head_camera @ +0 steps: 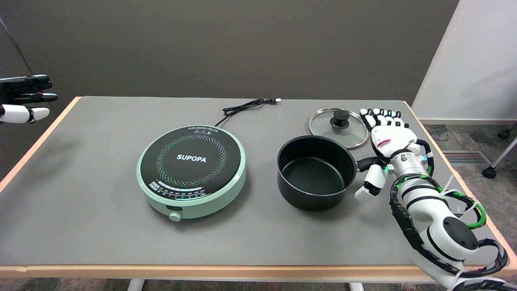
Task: Pick up the pot.
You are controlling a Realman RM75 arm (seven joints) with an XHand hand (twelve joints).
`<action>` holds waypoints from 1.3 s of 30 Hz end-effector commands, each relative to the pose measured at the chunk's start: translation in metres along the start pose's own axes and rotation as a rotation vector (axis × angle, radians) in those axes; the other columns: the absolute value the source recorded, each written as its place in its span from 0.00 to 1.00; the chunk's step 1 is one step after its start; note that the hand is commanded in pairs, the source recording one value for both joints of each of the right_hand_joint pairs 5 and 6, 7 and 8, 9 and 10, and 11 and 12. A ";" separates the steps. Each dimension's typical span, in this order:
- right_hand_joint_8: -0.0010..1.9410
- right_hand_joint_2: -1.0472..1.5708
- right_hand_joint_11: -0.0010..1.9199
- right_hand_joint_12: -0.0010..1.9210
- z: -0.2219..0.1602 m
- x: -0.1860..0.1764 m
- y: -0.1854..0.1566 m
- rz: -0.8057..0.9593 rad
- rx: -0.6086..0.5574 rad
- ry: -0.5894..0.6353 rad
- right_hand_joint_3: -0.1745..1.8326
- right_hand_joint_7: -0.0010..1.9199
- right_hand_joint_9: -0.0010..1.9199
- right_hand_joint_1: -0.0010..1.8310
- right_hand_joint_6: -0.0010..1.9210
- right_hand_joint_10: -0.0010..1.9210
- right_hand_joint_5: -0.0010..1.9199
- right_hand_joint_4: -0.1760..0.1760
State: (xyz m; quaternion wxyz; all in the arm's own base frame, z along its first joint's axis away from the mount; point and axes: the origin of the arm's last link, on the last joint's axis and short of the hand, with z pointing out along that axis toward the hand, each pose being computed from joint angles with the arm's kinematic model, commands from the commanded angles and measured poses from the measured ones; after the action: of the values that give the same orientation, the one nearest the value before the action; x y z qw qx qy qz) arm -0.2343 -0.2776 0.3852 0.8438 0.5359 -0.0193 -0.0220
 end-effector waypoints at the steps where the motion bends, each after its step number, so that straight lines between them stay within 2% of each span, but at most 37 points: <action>1: 0.00 0.05 0.00 0.00 0.004 0.004 0.000 -0.010 -0.048 -0.001 0.65 0.00 0.00 0.65 0.00 0.00 0.00 0.99; 27: 0.00 0.06 0.00 0.00 0.016 -0.031 0.017 0.089 -0.045 -0.134 0.63 0.00 0.00 0.64 0.00 0.00 0.00 1.00; 39: 0.01 0.06 0.01 0.01 0.026 -0.016 0.016 0.071 -0.009 -0.090 0.63 0.01 0.01 0.65 0.01 0.01 0.01 1.00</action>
State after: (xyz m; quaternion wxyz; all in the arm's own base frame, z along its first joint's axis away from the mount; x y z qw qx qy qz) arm -0.2572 -0.2843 0.4031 0.8529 0.5152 -0.0818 -0.0201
